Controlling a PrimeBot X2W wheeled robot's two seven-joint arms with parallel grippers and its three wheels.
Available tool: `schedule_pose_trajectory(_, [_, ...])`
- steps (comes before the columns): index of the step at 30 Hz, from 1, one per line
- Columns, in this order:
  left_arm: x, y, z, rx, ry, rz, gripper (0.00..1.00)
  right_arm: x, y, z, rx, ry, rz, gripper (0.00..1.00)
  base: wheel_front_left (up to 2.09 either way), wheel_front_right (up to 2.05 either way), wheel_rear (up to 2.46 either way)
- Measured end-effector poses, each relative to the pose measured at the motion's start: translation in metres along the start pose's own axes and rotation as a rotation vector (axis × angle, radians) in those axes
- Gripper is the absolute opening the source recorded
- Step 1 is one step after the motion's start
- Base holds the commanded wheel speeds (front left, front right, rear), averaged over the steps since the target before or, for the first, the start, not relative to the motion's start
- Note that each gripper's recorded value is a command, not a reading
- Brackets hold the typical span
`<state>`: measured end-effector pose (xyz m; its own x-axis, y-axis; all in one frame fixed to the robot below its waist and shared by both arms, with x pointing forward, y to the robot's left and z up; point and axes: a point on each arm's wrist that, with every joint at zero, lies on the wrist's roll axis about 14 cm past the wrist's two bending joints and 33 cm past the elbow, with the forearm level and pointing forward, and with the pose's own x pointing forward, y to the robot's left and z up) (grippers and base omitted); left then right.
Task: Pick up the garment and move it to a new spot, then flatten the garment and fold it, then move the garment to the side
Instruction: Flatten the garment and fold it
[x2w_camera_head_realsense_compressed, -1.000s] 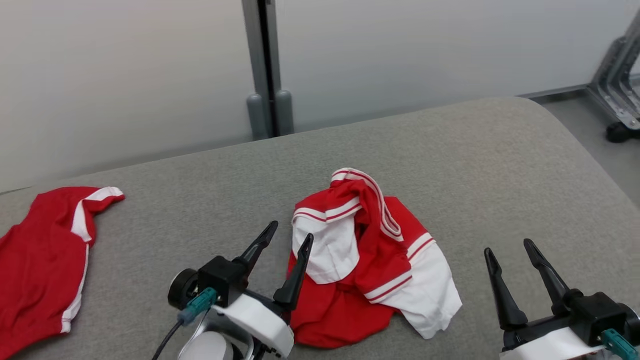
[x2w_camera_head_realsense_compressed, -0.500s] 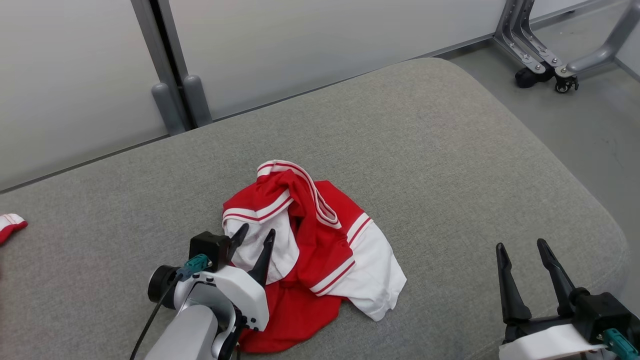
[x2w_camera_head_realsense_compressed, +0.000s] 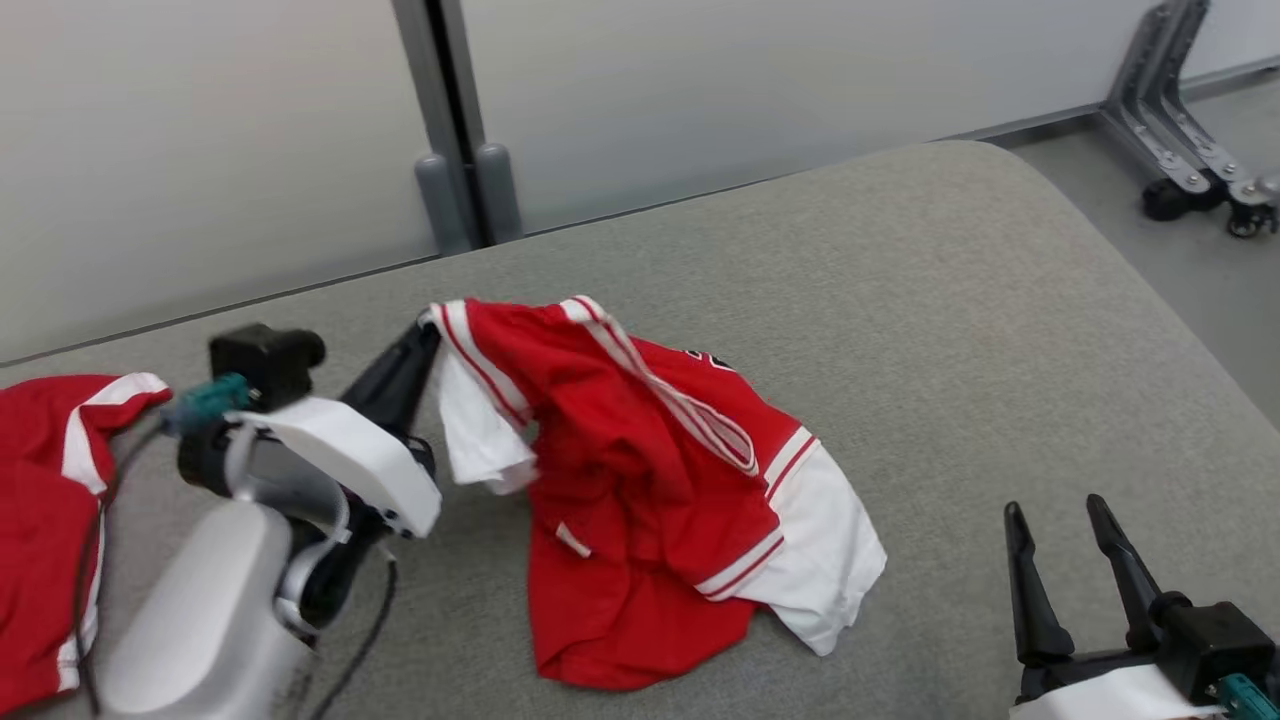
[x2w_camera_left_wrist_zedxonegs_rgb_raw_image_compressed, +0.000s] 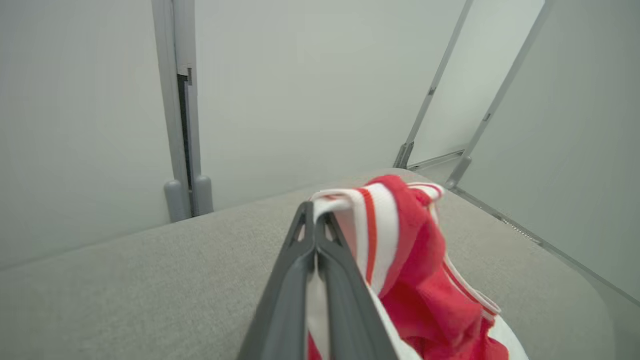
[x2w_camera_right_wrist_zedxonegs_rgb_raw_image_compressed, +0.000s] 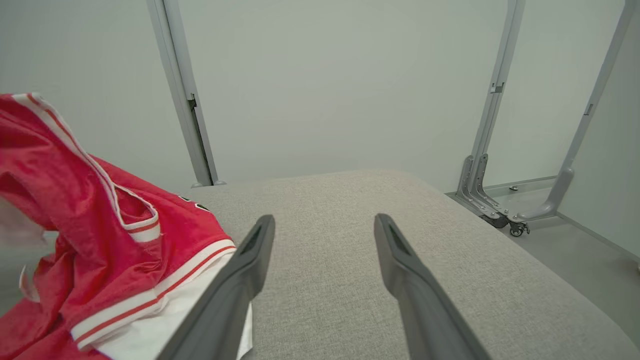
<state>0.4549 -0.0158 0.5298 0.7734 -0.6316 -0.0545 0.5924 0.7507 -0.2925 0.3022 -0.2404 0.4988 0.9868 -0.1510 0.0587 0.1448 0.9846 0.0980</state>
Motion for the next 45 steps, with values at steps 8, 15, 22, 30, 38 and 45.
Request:
schedule_pose_trajectory(8, [-0.035, 0.035, 0.127, 0.191, -0.109, 0.083, 0.00, 0.023, 0.034, 0.003, 0.007, -0.016, 0.110, 1.00, 0.00, 0.00, 0.00])
schedule_pose_trajectory(15, [-0.041, 0.030, 0.193, 0.378, -0.158, 0.135, 0.00, 0.026, 0.035, 0.001, 0.009, -0.009, 0.114, 1.00, 0.00, 0.00, 0.00])
schedule_pose_trajectory(22, [-0.027, -0.004, 0.162, 0.359, -0.076, 0.064, 0.00, 0.024, 0.028, 0.002, 0.013, -0.011, 0.088, 1.00, 0.00, 0.00, 0.00])
schedule_pose_trajectory(30, [-0.019, -0.120, -0.006, -0.045, 0.251, -0.252, 0.00, 0.023, 0.022, -0.009, 0.029, 0.026, 0.058, 1.00, 0.00, 0.00, 0.00])
schedule_pose_trajectory(38, [0.010, -0.162, -0.087, -0.086, 0.446, -0.356, 0.00, 0.036, 0.020, -0.007, 0.040, 0.024, 0.045, 1.00, 0.00, 0.00, 0.00])
schedule_pose_trajectory(45, [0.028, -0.213, -0.080, -0.334, 0.425, -0.466, 0.00, 0.025, 0.000, -0.014, 0.053, 0.055, -0.031, 1.00, 0.00, 0.00, 0.00])
